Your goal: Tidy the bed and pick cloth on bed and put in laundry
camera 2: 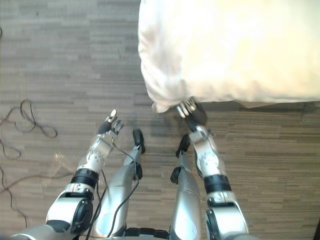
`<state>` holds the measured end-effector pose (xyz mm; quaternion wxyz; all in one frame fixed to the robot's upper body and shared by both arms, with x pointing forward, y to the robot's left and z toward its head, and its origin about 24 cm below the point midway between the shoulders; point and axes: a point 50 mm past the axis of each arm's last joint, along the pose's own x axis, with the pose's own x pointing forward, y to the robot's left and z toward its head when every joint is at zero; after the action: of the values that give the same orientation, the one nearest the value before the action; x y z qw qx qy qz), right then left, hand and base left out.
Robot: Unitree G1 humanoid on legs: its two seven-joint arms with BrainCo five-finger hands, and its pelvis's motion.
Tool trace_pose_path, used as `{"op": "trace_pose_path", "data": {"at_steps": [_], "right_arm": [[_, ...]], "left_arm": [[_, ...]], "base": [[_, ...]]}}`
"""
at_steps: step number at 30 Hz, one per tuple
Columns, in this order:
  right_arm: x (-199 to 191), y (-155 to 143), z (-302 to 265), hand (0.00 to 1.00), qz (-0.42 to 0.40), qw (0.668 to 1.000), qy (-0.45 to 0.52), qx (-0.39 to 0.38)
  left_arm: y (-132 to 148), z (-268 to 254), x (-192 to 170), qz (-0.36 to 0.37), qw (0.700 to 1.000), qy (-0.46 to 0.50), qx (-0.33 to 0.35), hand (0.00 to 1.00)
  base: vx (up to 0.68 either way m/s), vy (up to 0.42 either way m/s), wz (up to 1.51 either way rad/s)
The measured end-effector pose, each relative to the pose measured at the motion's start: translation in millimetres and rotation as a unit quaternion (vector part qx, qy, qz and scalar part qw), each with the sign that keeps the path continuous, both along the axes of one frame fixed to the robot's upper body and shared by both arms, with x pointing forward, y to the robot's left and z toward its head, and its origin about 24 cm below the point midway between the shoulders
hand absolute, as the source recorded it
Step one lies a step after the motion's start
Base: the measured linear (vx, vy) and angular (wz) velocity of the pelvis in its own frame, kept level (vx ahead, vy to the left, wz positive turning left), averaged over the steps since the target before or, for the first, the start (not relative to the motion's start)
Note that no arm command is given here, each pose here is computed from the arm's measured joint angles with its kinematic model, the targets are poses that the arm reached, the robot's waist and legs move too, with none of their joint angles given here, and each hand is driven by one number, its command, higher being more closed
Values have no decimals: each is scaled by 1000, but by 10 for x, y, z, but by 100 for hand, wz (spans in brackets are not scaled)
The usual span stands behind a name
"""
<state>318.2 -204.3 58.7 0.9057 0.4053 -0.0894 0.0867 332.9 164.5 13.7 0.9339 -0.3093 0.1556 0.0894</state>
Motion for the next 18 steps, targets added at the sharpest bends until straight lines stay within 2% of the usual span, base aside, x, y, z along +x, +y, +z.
{"op": "trace_pose_path", "data": {"at_steps": [1, 4, 7, 9, 13, 15, 18], "right_arm": [[-111, -185, -165, 100, -29, 999, 28, -7], [-252, -353, -277, 100, -67, 997, 39, 2], [-384, -463, -377, 100, -92, 994, 53, 5], [-512, -647, -370, 100, -137, 990, 41, 6], [-643, -837, 12, 100, -187, 979, -65, -37], [-688, -802, 294, 100, -165, 974, -141, -66], [-688, -697, 513, 100, -109, 970, -196, -90]], "left_arm": [[52, -114, -89, -17, 999, 18, 49, 0], [116, -280, -230, -37, 994, 45, 93, 0], [205, -506, -444, -51, 988, 94, 116, 0], [281, -701, -664, -59, 982, 134, 121, 0], [359, -983, -1058, -69, 970, 201, 115, 0], [366, -1174, -1358, -82, 957, 255, 111, 0], [326, -1305, -1572, -94, 945, 290, 120, 0]], "base": [[49, -6, -19], [72, -12, -9], [133, -14, 2], [200, -22, 18], [145, 1, 2], [125, 21, -2], [22, 21, 10]]}}
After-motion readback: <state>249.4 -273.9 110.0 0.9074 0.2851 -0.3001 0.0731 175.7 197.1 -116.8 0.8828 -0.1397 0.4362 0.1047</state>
